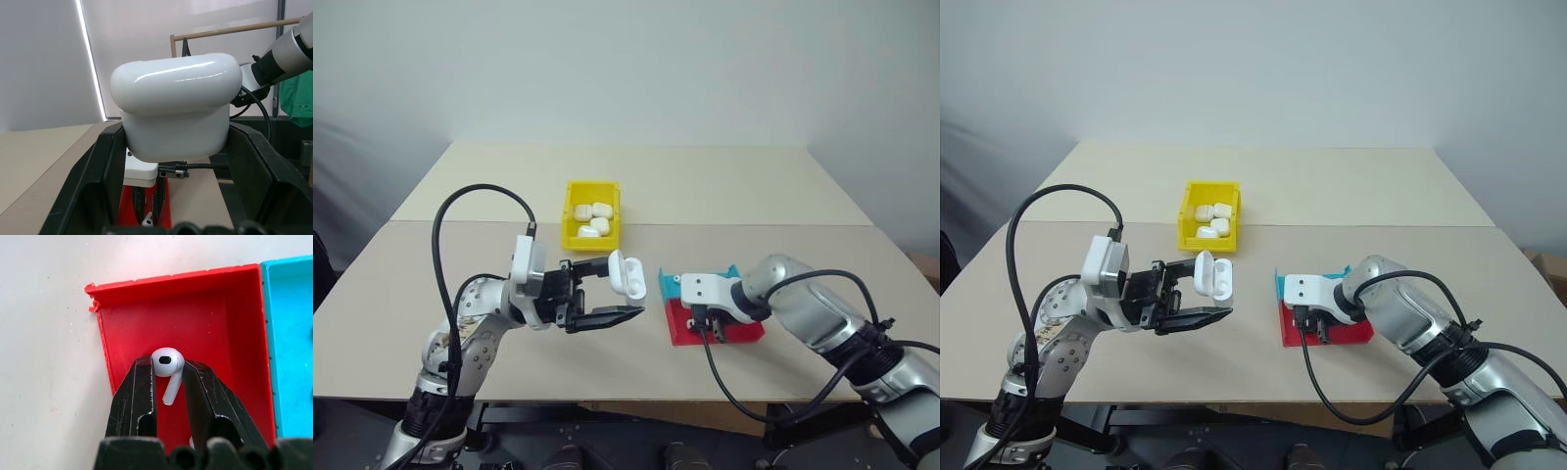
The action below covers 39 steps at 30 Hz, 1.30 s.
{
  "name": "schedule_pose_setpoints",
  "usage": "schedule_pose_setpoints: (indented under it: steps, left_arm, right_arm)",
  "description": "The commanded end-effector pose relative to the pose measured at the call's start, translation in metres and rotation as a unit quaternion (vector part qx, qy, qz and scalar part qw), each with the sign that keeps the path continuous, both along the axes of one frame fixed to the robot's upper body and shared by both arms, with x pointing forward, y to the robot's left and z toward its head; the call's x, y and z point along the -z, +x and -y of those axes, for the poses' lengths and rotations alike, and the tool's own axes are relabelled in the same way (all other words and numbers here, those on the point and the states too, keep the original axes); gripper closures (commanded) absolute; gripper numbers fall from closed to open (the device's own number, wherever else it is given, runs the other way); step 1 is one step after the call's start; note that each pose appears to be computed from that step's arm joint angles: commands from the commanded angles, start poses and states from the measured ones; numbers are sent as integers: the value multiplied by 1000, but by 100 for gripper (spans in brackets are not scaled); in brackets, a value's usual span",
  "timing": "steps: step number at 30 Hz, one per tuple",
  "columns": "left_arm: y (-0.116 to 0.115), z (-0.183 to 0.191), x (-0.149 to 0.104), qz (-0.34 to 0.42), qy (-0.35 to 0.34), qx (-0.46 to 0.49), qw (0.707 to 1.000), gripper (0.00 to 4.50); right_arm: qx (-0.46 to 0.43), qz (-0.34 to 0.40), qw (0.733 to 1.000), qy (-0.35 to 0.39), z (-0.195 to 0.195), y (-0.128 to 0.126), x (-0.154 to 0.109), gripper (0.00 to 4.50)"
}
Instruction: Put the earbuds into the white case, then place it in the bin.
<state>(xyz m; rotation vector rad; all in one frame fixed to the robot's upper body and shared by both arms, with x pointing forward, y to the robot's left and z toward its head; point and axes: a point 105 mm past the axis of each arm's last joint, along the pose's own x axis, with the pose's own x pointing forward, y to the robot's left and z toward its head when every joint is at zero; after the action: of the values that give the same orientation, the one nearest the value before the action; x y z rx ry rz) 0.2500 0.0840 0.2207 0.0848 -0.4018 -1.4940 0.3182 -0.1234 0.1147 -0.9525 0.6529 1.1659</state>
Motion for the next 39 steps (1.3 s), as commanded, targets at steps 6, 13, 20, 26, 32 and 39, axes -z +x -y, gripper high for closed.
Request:
schedule_pose_setpoints:
  steps: [6, 13, 20, 26, 32, 39]
  left_arm:
    - [-9, 5, -16, 20, -22, 33, 999, 174]
    - [-10, 14, -23, 12, -31, 53, 998, 174]
    - [-7, 29, -29, 9, -15, 56, 998, 174]
    - [-5, 35, -33, 7, -11, 59, 998, 174]
    - [-5, 35, -35, 14, -11, 61, 998, 174]
    - [-6, 33, -37, 21, -15, 67, 997, 174]
  right_arm:
    - [61, 50, 974, 213, 3, -17, -85, 389]
    - [77, 168, 825, 535, 12, -48, -162, 389]
    - [-2, 110, 770, 629, -21, -90, -186, 389]
    - [-8, 80, 780, 620, -37, -97, -179, 389]
    - [-5, 72, 787, 613, -42, -96, -173, 389]
    - [1, 82, 798, 597, -46, -92, -168, 389]
